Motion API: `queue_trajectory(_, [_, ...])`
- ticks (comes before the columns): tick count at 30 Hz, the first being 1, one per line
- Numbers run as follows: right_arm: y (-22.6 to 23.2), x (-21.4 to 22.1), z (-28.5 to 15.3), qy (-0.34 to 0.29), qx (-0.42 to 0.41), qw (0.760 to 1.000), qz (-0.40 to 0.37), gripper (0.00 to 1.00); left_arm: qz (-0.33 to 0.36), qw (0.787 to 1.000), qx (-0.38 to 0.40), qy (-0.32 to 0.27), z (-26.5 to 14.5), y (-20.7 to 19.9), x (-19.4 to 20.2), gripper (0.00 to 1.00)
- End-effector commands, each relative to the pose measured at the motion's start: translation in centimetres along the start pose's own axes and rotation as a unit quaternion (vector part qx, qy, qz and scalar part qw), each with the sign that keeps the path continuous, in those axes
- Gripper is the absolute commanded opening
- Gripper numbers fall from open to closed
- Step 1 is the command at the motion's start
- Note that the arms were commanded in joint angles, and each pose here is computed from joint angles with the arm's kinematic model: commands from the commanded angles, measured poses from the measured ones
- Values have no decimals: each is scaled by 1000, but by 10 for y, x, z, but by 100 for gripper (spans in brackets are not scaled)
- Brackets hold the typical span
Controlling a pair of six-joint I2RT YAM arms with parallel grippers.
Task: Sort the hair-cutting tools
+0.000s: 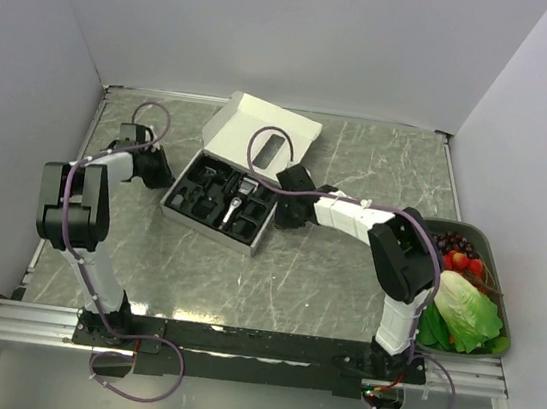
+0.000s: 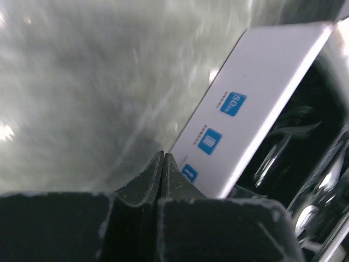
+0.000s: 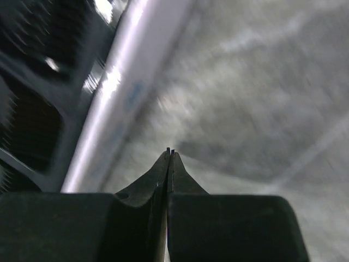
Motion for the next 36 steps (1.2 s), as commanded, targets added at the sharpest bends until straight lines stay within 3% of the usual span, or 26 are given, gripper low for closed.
queue_trajectory(1, [20,-36,12,-39,-35,998,19,0,4,998,63,-5,-17,-36,19,1])
queue_trajectory(13, [5,-43,-6,-54,-16,998,-6,0,38,993,109,17,-35,-97,92,1])
queue_trajectory(21, [-11,-21,-21,-38,-6,999,5,0,27,992,114,44,-36,-104,139,1])
queue_trajectory(36, [-42,-21,-39,-56,39,997,-30,0,35,990,137,30,-55,-122,155,1])
Point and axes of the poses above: each gripper's point midway between its finger pads, its own z axis out along the fingers, its own y axis along the line the jaws close on, x = y × z, the point moved 1 cm from there along -z, back along the fingers, and after that the axes turned 4 degrees about z, right-handed, at the moved point
